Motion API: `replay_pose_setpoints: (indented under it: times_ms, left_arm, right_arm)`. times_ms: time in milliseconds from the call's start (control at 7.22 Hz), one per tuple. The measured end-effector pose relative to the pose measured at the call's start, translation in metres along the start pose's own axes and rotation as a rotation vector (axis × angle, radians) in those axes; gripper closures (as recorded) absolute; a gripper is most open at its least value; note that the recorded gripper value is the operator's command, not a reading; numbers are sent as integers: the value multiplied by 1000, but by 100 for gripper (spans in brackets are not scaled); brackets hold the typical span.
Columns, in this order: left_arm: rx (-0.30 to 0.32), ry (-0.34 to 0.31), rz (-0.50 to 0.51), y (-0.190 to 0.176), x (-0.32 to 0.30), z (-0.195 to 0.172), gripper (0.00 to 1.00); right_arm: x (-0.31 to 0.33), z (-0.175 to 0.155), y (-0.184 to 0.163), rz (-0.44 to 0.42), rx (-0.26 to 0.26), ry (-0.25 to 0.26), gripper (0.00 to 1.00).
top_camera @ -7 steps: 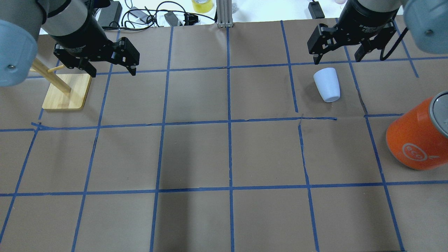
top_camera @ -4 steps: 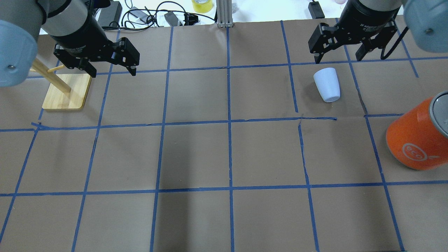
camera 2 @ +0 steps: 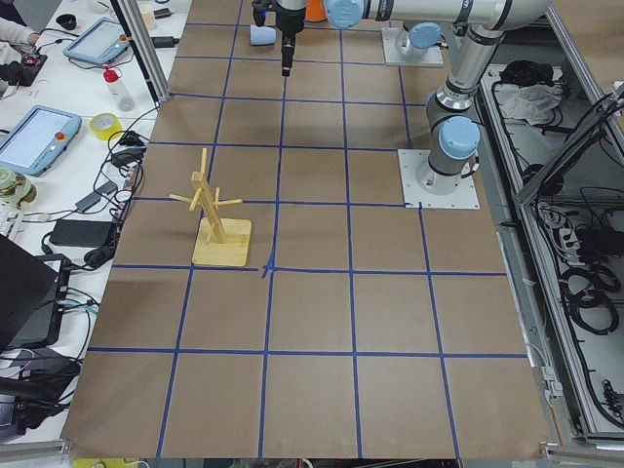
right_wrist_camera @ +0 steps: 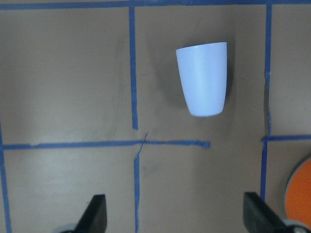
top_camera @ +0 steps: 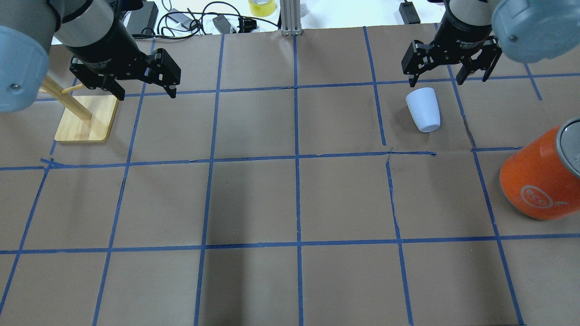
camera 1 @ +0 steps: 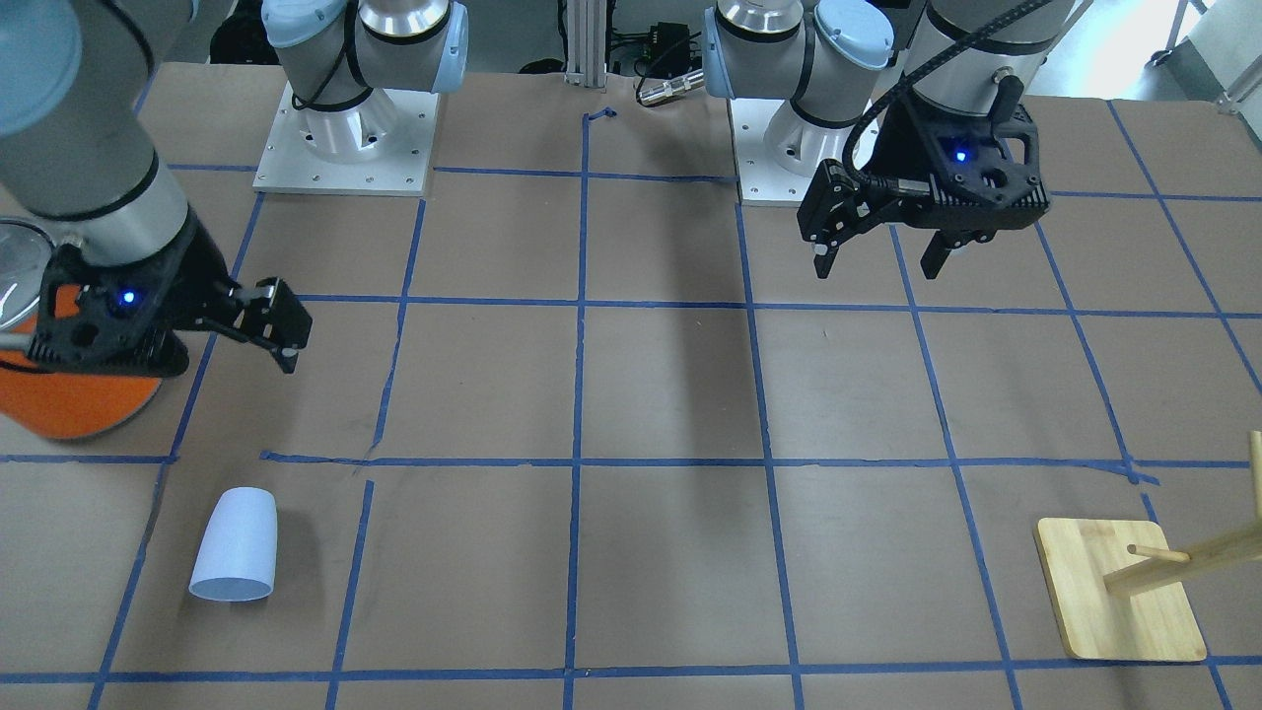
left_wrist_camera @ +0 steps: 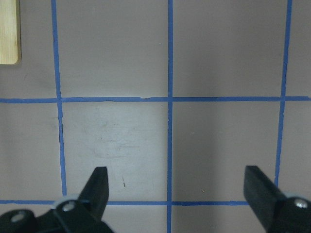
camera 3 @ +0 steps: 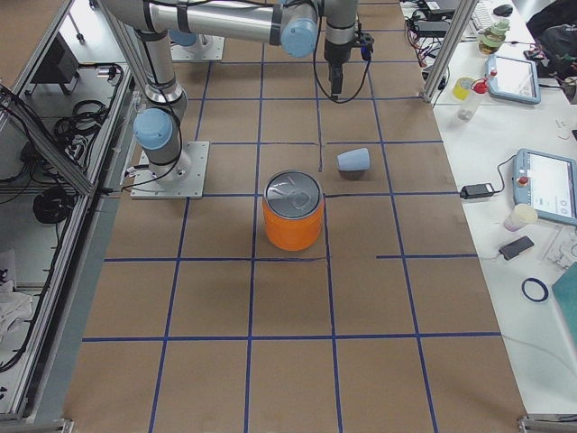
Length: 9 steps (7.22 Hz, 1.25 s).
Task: Flip cup
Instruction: 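Lower the right gripper onto the white cup and grasp its base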
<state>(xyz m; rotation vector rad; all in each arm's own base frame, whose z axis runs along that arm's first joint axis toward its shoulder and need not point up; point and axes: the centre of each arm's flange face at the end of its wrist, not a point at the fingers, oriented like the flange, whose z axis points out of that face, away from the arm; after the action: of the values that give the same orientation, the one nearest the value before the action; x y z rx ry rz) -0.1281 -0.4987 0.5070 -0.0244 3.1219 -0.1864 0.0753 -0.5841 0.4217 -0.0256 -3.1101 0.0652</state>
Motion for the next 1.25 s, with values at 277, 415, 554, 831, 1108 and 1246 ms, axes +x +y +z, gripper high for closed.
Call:
replay_pose_setpoints:
  times_ms: [277, 415, 554, 831, 1108, 1246]
  left_arm:
    - [-1, 0, 0, 0, 0, 0, 0]
    - [-1, 0, 0, 0, 0, 0, 0]
    - [-1, 0, 0, 0, 0, 0, 0]
    - [0, 0, 1, 0, 0, 0, 0]
    - [0, 0, 1, 0, 0, 0, 0]
    - [0, 0, 1, 0, 0, 0, 0]
  right_arm:
    - [33, 71, -48, -24, 29, 10, 0]
    - [41, 106, -66, -50, 43, 13, 0]
    - [47, 141, -78, -72, 44, 10, 0]
    - [55, 185, -87, -109, 13, 0, 0]
    - [56, 209, -86, -144, -21, -10, 0]
    - [55, 218, -84, -151, -35, -14, 0]
